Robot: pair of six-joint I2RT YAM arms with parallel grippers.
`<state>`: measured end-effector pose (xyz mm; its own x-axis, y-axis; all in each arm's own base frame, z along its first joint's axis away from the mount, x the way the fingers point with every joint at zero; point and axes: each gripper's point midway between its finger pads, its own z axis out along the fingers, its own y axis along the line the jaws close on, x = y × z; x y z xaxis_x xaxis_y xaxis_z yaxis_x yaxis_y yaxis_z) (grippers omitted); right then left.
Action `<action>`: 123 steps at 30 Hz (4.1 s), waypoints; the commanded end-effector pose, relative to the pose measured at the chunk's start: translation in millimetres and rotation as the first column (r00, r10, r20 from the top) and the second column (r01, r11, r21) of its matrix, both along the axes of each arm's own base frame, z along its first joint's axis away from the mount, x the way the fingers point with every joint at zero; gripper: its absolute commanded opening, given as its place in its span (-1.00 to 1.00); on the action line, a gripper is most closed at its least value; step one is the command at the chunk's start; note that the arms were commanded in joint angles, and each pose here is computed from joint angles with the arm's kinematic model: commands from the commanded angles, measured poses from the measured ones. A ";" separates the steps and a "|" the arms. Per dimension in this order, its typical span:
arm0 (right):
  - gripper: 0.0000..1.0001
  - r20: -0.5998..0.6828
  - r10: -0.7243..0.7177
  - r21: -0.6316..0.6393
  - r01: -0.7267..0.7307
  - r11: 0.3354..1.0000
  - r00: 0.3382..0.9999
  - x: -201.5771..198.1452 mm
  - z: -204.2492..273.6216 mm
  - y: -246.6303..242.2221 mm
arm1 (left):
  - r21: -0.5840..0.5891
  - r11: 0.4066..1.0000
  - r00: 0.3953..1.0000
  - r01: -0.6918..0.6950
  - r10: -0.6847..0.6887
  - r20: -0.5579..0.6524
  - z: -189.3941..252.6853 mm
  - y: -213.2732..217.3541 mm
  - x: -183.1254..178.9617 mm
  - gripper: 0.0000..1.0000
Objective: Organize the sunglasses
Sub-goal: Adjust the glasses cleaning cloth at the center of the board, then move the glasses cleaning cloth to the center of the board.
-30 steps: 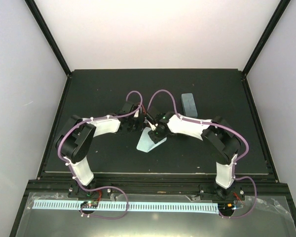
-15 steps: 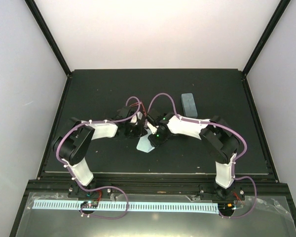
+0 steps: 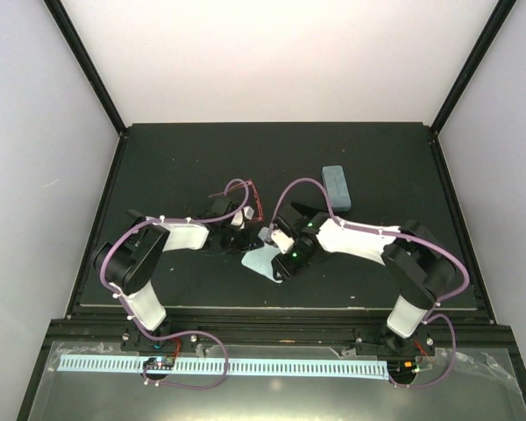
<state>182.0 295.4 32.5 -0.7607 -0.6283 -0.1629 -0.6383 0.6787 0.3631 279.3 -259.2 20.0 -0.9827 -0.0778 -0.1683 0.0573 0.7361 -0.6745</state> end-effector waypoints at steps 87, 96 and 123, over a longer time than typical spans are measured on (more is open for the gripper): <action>-0.98 0.123 0.030 -0.289 0.007 0.957 0.992 -49.4 -22.3 -20.4 | 0.023 0.956 0.904 -0.293 0.269 0.333 107.6 110.2 -18.3 -0.52; -0.38 0.160 -0.024 -0.323 0.075 0.943 0.987 -52.3 -8.7 -47.6 | -0.032 0.992 0.956 -0.119 0.123 0.266 92.6 78.2 -22.0 -0.33; -0.31 0.378 -0.526 -0.112 0.601 0.791 0.762 65.7 -15.2 -75.6 | 0.129 0.977 0.979 0.170 -0.182 0.092 16.6 -14.4 -12.2 -0.21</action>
